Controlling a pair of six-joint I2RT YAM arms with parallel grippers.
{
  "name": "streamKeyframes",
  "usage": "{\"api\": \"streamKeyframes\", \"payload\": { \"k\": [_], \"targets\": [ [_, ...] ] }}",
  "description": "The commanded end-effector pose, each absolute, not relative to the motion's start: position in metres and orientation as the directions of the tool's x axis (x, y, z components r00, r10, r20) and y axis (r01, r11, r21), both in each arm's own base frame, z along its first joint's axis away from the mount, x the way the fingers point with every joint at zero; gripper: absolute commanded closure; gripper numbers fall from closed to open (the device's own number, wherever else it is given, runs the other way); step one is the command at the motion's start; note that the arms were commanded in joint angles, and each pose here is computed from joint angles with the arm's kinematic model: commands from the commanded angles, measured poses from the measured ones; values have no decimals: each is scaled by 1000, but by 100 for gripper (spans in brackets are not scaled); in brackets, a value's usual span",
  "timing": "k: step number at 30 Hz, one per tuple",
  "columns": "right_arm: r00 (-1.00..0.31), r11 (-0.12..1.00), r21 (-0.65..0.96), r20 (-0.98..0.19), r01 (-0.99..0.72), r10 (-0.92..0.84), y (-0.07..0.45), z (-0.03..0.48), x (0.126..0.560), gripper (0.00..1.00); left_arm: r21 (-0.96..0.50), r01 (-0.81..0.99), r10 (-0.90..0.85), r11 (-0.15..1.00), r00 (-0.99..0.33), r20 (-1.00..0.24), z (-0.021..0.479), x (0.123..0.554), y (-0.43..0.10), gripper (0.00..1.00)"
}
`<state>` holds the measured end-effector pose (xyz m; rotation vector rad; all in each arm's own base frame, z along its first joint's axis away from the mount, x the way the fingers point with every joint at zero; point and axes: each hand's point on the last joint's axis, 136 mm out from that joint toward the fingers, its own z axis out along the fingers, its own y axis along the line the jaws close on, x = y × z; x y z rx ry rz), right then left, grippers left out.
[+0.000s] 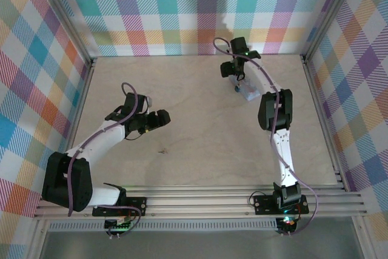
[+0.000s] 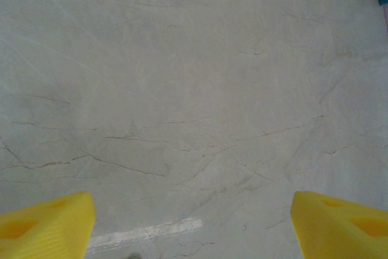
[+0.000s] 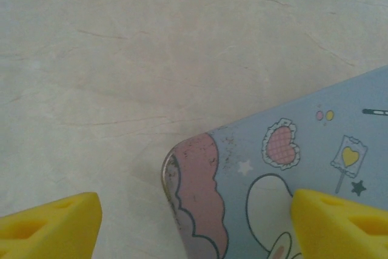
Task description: Unlock a padlock with a key
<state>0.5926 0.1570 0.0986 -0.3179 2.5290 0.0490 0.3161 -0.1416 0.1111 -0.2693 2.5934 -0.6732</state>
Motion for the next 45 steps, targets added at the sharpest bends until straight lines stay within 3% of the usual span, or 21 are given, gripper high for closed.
{"api": "streamKeyframes", "payload": {
  "k": [1,14,27,32,38,45],
  "targets": [
    [-838,917,133,-472,-375,-274,195,85,549,22,-515,-54,-285,856,-879,-382,120,321,-149,16],
    [-882,766,454,-353,-454,-313,265,59,435,25,-484,-114,-291,868,-906,-308,110,330,-158,21],
    [-735,557,496,-313,-667,-602,375,51,317,31,-493,-153,-320,856,-906,-275,98,306,-153,19],
    [-727,536,495,-393,-684,-563,390,91,322,27,-495,-180,-357,850,-888,-290,101,293,-144,19],
    [-716,587,417,-492,-694,-496,380,147,337,23,-504,-197,-390,841,-866,-312,108,282,-136,19],
    [-824,726,440,-470,-529,-316,325,167,355,21,-622,-188,-400,760,-890,-219,104,288,-165,23]
  ]
}}
